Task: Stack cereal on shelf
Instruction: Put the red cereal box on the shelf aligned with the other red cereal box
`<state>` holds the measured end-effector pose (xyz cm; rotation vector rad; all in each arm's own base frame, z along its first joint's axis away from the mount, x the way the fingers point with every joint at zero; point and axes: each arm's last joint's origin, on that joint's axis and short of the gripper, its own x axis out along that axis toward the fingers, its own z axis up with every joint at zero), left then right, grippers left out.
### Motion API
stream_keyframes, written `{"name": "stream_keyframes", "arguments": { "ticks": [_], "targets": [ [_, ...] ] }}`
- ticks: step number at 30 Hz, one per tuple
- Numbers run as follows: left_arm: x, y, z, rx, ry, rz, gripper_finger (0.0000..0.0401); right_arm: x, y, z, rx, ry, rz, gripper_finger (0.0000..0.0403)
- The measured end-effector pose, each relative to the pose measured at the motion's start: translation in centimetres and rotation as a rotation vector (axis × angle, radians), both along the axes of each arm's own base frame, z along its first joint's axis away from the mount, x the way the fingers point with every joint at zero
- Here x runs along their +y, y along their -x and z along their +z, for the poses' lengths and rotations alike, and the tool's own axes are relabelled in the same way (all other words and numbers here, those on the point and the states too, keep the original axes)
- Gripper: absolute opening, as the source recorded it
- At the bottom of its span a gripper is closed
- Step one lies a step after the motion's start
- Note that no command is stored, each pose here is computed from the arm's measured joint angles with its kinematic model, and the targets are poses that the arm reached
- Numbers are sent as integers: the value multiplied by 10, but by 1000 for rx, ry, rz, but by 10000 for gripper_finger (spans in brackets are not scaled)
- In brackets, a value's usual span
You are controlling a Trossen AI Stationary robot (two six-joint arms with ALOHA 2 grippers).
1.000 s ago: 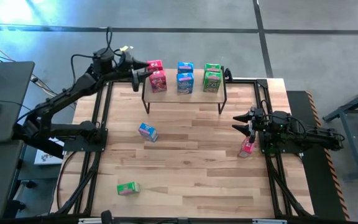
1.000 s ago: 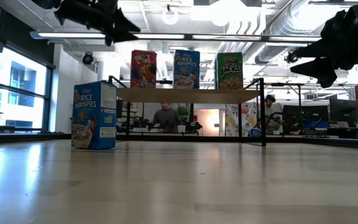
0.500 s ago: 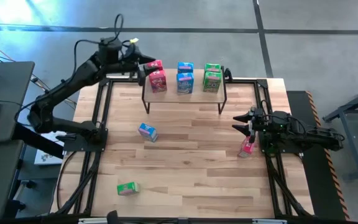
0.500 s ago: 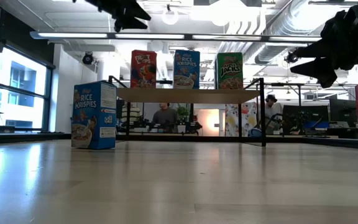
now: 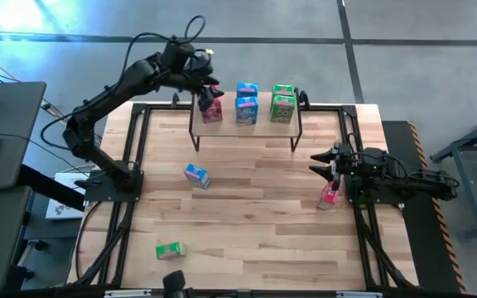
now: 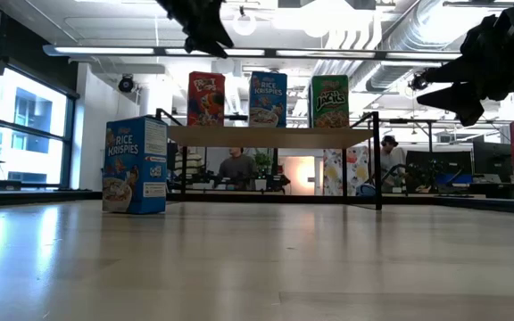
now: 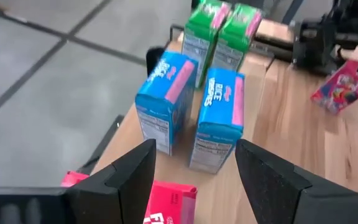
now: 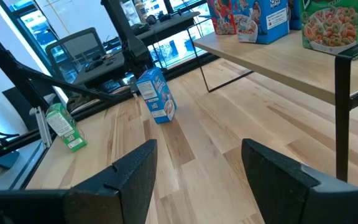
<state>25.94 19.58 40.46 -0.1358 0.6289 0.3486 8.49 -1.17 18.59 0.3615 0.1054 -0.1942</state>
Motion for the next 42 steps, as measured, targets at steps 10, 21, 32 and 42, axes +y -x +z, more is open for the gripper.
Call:
{"name": "stream_keyframes", "arguments": {
  "ticks": [10, 21, 32, 42],
  "targets": [
    [3, -16, -8, 102, 40, -23, 213, 0, 0, 0, 0, 0, 0, 227],
    [-3, -20, -8, 113, 29, -42, 213, 0, 0, 0, 0, 0, 0, 227],
    [-3, -35, -23, 169, 21, -42, 213, 0, 0, 0, 0, 0, 0, 227],
    [2, -44, -36, 214, 27, -45, 213, 0, 0, 0, 0, 0, 0, 227]
  ]
}}
